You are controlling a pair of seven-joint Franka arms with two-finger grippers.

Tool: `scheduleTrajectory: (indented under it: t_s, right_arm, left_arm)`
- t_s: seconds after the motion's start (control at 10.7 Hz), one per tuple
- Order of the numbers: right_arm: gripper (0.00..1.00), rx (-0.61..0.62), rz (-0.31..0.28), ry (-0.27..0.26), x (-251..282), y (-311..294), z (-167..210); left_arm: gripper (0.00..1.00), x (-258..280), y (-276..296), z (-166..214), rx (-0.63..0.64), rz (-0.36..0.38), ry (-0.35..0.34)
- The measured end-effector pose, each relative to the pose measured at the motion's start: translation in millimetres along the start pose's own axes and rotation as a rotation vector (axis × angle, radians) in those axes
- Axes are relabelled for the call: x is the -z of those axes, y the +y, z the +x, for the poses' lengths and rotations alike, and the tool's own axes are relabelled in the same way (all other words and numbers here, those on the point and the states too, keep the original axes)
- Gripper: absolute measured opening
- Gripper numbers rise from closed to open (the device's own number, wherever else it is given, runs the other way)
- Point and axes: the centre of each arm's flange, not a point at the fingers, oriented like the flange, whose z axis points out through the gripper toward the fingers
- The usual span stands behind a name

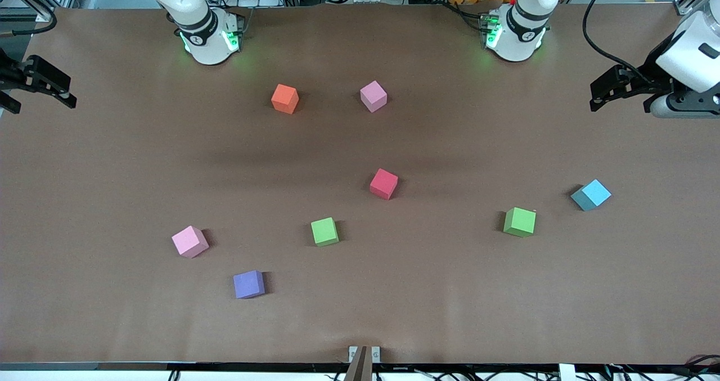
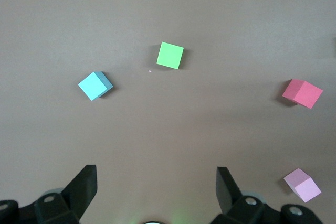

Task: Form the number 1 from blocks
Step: 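Reach the left gripper to a pink cube while the right gripper reaches another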

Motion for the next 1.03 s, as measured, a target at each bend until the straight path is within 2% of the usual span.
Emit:
scheduleTrajectory:
  t_s: [0.28, 0.37, 0.47, 0.65, 0.84, 1.03]
  right_arm:
    - [1.0, -0.001, 0.0, 0.0, 0.0, 0.6, -0.1]
    - [1.0, -0.002, 0.0, -0.001, -0.2, 1.3, -0.2]
    - [1.0, -0.002, 0.001, -0.008, -2.3, 1.2, -0.1]
    - [1.0, -0.001, 0.004, -0.039, -17.0, 0.8, 1.6]
    - [1.0, 0.001, 0.007, -0.08, -43.3, 0.7, 13.7]
    - [1.0, 0.004, 0.007, -0.12, -92.5, 1.6, 42.1]
  left_arm:
    - [1.0, -0.3, 2.9, -0.6, -0.005, -0.001, -0.004]
    - [1.0, -5.9, 14.8, -2.4, -0.022, -0.022, -0.029]
    - [1.0, -21.8, 44.2, -6.6, -0.02, -0.045, -0.073]
    - [1.0, -68.7, 141.9, -23.4, -0.01, -0.032, -0.137]
    - [1.0, -132.5, 234.1, -49.6, 0.043, -0.062, -0.155]
    - [1.0, -215.4, 291.3, -87.9, 0.166, -0.075, -0.169]
